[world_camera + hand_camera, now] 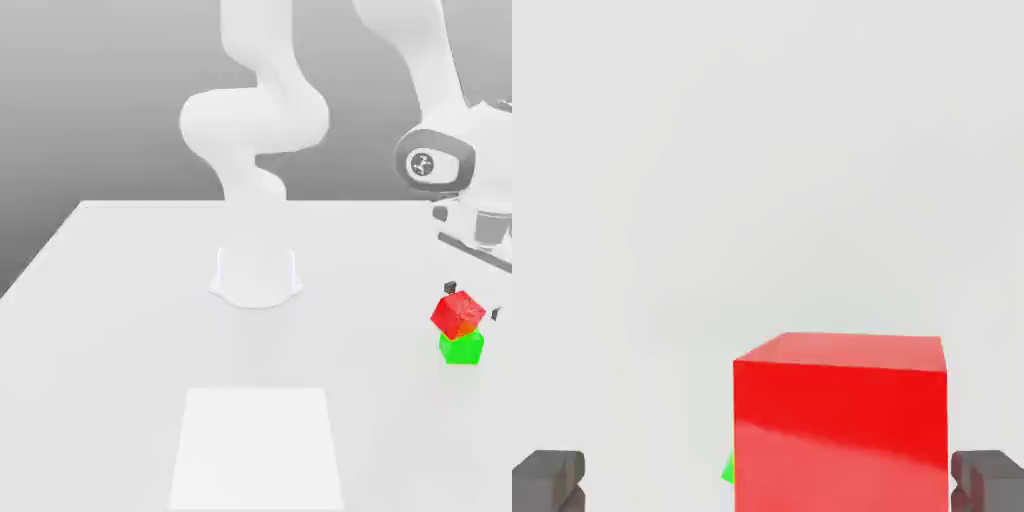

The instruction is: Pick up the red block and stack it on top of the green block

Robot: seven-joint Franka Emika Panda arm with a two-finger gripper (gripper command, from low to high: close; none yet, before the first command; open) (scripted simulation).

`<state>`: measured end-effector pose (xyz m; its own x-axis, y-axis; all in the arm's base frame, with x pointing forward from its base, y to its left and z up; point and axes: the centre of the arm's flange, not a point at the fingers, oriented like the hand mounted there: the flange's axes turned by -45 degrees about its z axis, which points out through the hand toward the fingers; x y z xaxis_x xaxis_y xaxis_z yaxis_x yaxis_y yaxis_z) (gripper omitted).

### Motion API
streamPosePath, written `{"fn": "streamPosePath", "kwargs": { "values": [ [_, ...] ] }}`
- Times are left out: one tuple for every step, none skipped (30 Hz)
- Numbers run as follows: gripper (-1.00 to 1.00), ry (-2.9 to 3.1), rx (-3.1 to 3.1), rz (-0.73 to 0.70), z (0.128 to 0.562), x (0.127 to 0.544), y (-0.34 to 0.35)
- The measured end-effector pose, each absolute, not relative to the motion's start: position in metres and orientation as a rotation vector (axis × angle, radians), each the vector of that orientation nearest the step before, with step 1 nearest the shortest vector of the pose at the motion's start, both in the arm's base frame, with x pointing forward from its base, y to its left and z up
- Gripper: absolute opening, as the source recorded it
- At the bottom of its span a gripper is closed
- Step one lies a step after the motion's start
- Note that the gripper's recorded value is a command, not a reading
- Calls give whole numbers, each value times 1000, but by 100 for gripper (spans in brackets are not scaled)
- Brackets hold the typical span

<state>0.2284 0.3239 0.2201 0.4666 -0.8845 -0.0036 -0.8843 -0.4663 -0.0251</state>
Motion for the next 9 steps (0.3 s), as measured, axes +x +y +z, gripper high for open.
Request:
{"fn": "streamPosePath", "kwargs": {
  "values": [
    [100, 1614, -2668, -16, 220, 229, 323],
    [100, 1617, -2666, -16, 220, 230, 323],
    [100, 1620, -2664, -16, 220, 231, 322],
    [100, 1623, -2663, -16, 220, 231, 322],
    [100, 1626, -2661, -16, 220, 232, 321],
    [100, 1600, -2682, -14, 215, 225, 326],
    [100, 1541, -2719, -14, 214, 210, 335],
    [100, 1504, -2740, -14, 216, 201, 341],
    [100, 1485, -2751, -14, 219, 196, 344]
  ]
}}
